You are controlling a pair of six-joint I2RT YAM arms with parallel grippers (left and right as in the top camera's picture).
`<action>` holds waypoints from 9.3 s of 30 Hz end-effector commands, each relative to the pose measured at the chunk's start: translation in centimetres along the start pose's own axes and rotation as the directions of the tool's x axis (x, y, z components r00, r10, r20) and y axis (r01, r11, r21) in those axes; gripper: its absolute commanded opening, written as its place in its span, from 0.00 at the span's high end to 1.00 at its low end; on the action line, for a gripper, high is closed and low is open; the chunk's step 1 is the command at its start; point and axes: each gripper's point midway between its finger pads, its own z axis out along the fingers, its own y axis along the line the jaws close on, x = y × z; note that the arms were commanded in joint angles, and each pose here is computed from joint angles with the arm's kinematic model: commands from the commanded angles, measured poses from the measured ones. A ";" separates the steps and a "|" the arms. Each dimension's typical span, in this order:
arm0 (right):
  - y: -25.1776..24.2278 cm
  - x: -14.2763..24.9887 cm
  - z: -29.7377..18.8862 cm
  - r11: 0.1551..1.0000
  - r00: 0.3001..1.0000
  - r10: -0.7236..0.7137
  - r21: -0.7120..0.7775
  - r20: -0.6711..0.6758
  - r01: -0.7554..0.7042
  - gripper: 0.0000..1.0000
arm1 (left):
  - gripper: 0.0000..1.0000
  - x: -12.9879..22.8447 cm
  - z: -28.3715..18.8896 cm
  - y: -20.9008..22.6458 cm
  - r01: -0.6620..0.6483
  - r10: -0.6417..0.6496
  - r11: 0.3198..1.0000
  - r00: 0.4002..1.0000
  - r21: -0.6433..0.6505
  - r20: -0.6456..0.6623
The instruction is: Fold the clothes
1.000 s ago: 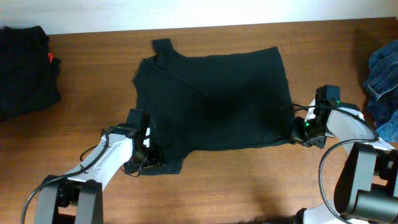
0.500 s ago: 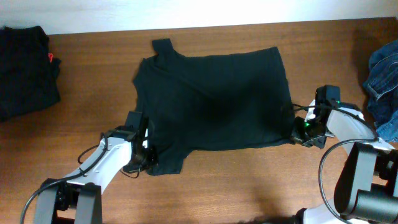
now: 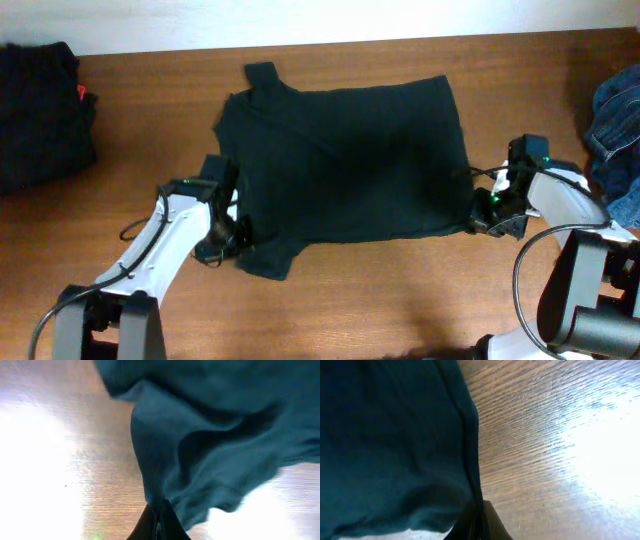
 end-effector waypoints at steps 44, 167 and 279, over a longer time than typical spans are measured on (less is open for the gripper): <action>5.9 -9.1 -3.5 0.988 0.954 -0.079 -0.102 0.290 0.113 0.96 | 0.99 -11.5 -4.9 2.1 0.150 -0.234 0.955 0.912 0.255 0.338; 9.9 -9.2 2.1 0.931 0.922 -0.317 -0.115 0.224 0.348 0.96 | 0.34 -6.6 -3.5 -6.5 -0.223 0.229 0.973 0.961 -0.054 0.157; 11.1 -9.9 -1.9 0.924 0.916 -0.315 -0.139 0.247 0.355 0.01 | 0.85 -6.1 1.1 -4.5 -0.608 0.602 0.677 0.781 -0.415 -0.164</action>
